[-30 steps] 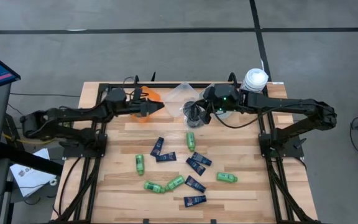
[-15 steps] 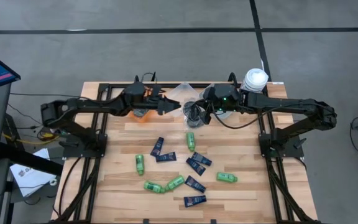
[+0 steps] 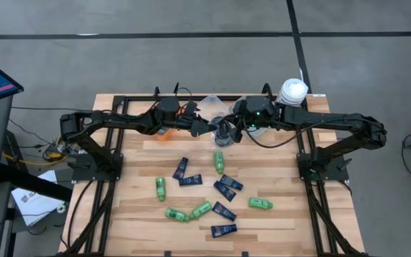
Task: Pick & Place Travel size toiletries
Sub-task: Put the hairbrush into the orange bin
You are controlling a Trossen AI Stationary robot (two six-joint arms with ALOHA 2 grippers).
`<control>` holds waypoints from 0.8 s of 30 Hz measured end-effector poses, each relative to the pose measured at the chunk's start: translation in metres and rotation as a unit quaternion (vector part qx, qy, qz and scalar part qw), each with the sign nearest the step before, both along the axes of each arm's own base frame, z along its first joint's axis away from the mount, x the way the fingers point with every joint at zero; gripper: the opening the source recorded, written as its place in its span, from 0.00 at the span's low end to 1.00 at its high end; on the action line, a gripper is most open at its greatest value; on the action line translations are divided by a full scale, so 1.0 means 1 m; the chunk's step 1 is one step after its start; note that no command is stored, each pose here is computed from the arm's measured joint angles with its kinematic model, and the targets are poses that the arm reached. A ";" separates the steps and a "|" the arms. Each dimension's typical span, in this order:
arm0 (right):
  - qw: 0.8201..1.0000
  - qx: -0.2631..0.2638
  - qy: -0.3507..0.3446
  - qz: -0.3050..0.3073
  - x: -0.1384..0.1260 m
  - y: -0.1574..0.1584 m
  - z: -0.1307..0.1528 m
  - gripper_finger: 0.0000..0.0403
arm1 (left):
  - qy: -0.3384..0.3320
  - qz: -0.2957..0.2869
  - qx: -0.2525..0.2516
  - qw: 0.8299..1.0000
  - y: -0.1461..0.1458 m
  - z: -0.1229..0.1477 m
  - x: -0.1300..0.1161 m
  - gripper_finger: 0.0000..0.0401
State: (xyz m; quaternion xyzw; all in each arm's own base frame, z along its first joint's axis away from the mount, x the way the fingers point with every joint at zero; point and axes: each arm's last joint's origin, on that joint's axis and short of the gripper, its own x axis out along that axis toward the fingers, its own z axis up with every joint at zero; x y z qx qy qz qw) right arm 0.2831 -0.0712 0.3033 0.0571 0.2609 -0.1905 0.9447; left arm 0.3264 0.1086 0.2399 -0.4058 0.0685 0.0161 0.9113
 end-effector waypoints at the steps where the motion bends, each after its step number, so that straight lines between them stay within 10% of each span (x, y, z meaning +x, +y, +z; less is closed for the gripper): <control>1: 1.000 0.000 0.000 0.000 0.000 0.000 0.000 0.00 | 0.001 0.000 0.000 1.000 0.000 -0.001 0.001 0.66; 18: 1.000 0.001 0.000 0.002 0.000 0.001 0.000 0.00 | 0.002 0.006 0.000 1.000 0.001 -0.001 0.001 0.07; 24: 1.000 -0.003 0.002 0.007 0.000 0.001 0.000 0.09 | 0.002 0.005 -0.001 1.000 0.001 -0.001 0.001 0.06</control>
